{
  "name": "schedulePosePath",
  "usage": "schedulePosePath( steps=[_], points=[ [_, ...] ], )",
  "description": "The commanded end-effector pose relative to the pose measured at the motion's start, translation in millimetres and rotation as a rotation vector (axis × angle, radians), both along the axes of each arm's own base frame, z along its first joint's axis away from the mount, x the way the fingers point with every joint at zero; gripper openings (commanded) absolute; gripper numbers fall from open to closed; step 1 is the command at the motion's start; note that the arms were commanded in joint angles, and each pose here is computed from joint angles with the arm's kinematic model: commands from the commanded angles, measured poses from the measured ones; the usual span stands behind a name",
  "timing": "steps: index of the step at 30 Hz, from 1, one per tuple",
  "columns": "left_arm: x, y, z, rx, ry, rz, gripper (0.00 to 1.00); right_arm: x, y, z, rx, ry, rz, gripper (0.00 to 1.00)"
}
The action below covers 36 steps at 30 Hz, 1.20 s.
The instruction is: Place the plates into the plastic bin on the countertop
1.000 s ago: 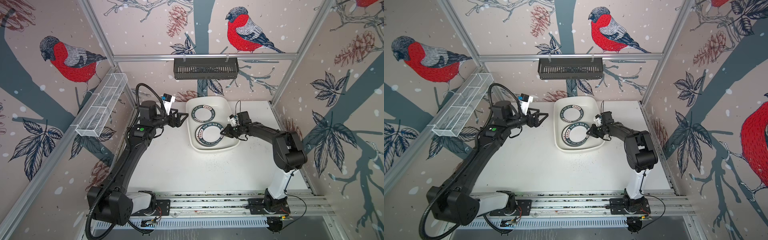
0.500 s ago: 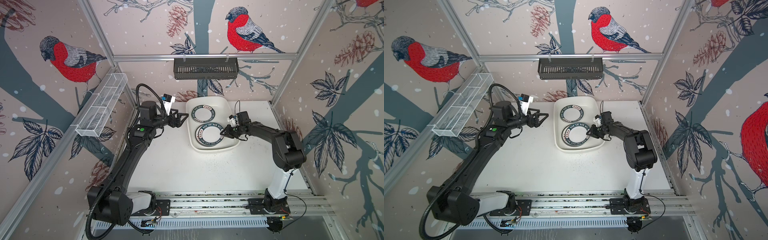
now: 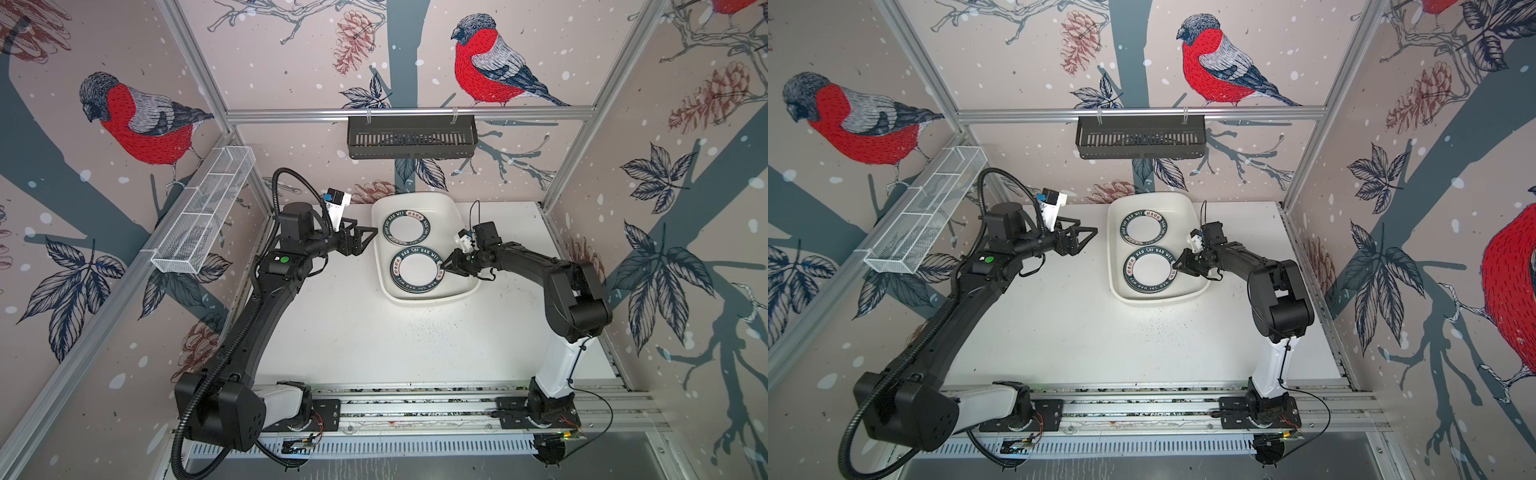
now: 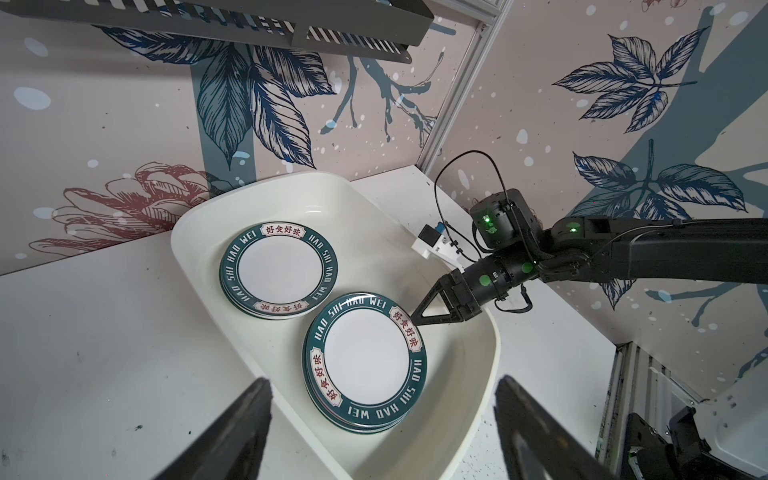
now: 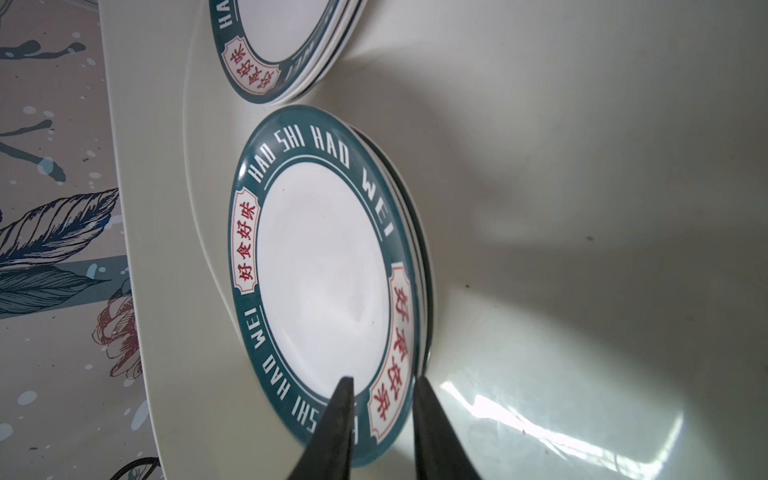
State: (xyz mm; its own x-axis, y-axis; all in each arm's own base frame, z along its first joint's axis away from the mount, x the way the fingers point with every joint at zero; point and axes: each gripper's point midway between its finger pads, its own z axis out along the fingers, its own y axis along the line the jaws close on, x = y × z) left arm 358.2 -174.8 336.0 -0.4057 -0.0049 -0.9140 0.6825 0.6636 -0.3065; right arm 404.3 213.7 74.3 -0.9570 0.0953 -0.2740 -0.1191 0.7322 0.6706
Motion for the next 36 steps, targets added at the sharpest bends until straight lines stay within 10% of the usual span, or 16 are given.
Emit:
schedulePosePath(
  steps=[1, 16, 36],
  points=[
    [-0.9, -1.4, 10.2, -0.010, -0.041, -0.013, 0.83, -0.3, -2.7, -2.4, -0.023, -0.003, 0.006, 0.27],
    [2.9, 3.3, 8.7, 0.008, -0.045, 0.022, 0.85, 13.9, -9.8, 29.6, -0.042, -0.106, -0.030, 0.28],
    [47.7, 80.6, -15.9, 0.133, -0.070, 0.540, 0.98, 21.6, -71.1, 171.6, 0.032, -0.620, -0.274, 0.60]
  ],
)
